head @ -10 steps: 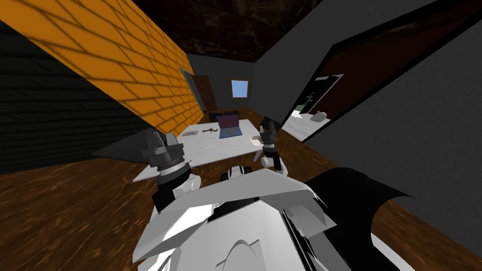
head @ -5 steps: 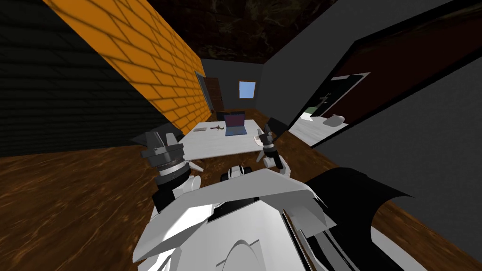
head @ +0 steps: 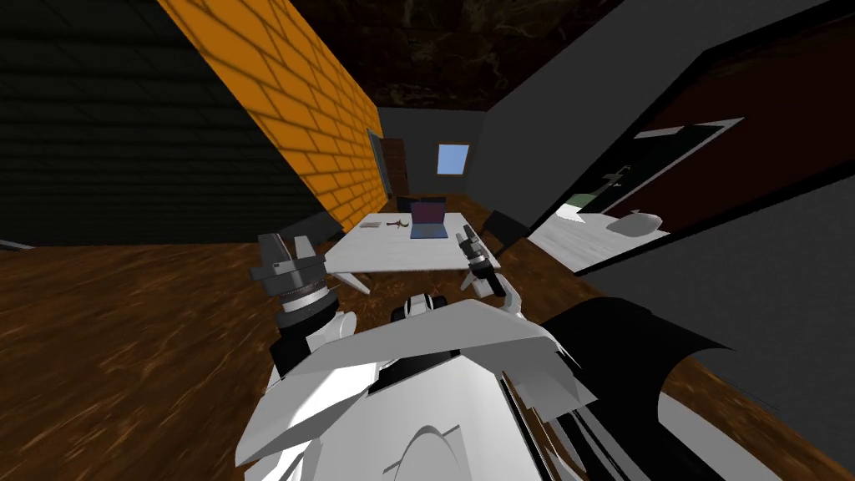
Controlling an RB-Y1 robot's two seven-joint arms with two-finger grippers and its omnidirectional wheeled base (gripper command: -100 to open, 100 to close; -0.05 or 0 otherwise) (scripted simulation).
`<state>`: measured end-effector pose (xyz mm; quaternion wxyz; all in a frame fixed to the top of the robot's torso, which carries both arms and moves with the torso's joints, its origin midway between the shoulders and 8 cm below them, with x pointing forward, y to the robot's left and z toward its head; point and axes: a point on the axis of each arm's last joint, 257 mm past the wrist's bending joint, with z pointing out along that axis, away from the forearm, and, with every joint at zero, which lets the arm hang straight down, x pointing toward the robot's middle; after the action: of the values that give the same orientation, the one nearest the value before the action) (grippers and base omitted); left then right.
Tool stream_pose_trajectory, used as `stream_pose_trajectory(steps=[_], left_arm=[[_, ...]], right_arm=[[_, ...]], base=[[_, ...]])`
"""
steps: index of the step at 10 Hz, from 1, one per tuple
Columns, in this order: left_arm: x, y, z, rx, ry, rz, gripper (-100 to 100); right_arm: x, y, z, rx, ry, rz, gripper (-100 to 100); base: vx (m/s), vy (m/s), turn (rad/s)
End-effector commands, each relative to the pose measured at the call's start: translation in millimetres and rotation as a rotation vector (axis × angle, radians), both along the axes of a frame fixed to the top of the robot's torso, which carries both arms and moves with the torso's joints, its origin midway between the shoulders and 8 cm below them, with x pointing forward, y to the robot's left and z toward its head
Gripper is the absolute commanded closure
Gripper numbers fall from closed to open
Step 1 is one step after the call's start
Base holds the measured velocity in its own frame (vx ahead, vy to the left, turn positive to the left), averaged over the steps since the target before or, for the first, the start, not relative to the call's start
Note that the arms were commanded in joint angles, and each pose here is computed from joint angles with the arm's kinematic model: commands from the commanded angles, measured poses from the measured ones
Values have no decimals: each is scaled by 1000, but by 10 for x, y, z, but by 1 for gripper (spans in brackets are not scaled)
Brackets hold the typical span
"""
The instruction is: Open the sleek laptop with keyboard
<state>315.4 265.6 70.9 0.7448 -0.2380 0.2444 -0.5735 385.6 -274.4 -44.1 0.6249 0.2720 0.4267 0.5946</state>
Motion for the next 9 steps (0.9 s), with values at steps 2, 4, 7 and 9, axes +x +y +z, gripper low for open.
stream_pose_trajectory(steps=[2, 4, 7, 9], left_arm=[[0, 1, 0, 0, 0, 0, 0], [0, 1, 0, 0, 0, 0, 0], [0, 0, 0, 0, 0, 0, 0], [0, 0, 0, 0, 0, 0, 0]], right_arm=[[145, -166, -511, -128, 153, -16, -100], [186, -285, -739, -186, 221, -29, -100], [215, -438, -972, -265, 294, -40, -100], [225, -621, -1212, -329, 368, -61, -100]], base=[[-33, 61, 237], [-15, 50, 273], [-8, 46, 232], [-1, 50, 279]])
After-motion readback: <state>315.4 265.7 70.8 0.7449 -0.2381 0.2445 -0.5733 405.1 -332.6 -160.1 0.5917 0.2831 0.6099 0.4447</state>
